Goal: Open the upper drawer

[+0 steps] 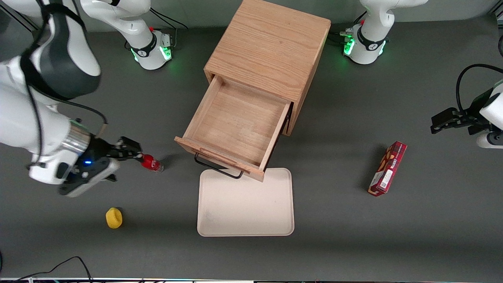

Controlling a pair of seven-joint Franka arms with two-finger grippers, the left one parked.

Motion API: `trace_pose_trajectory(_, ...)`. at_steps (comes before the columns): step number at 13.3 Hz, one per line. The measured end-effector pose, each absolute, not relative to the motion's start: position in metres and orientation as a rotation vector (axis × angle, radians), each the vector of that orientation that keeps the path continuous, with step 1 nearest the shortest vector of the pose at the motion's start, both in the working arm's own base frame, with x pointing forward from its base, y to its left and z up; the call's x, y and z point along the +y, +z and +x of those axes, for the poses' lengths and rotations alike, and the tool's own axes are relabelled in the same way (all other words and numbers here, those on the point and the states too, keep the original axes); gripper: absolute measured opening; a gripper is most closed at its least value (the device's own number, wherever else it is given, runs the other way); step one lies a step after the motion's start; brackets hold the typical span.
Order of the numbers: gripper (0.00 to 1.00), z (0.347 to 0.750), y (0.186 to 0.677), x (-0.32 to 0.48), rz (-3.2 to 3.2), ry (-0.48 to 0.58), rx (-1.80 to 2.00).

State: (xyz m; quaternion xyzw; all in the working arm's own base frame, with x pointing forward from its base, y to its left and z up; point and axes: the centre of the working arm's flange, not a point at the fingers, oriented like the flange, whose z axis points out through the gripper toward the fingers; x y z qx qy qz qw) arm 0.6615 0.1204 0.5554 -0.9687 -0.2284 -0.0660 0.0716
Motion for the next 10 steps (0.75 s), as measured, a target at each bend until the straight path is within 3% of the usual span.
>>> trace_pose_trajectory(4, 1.00, 0.641, 0.579, 0.033, -3.043, -0.198, -0.335)
trace_pose_trajectory(10, 1.00, 0.597, 0.596, -0.022, -3.144, -0.068, -0.115)
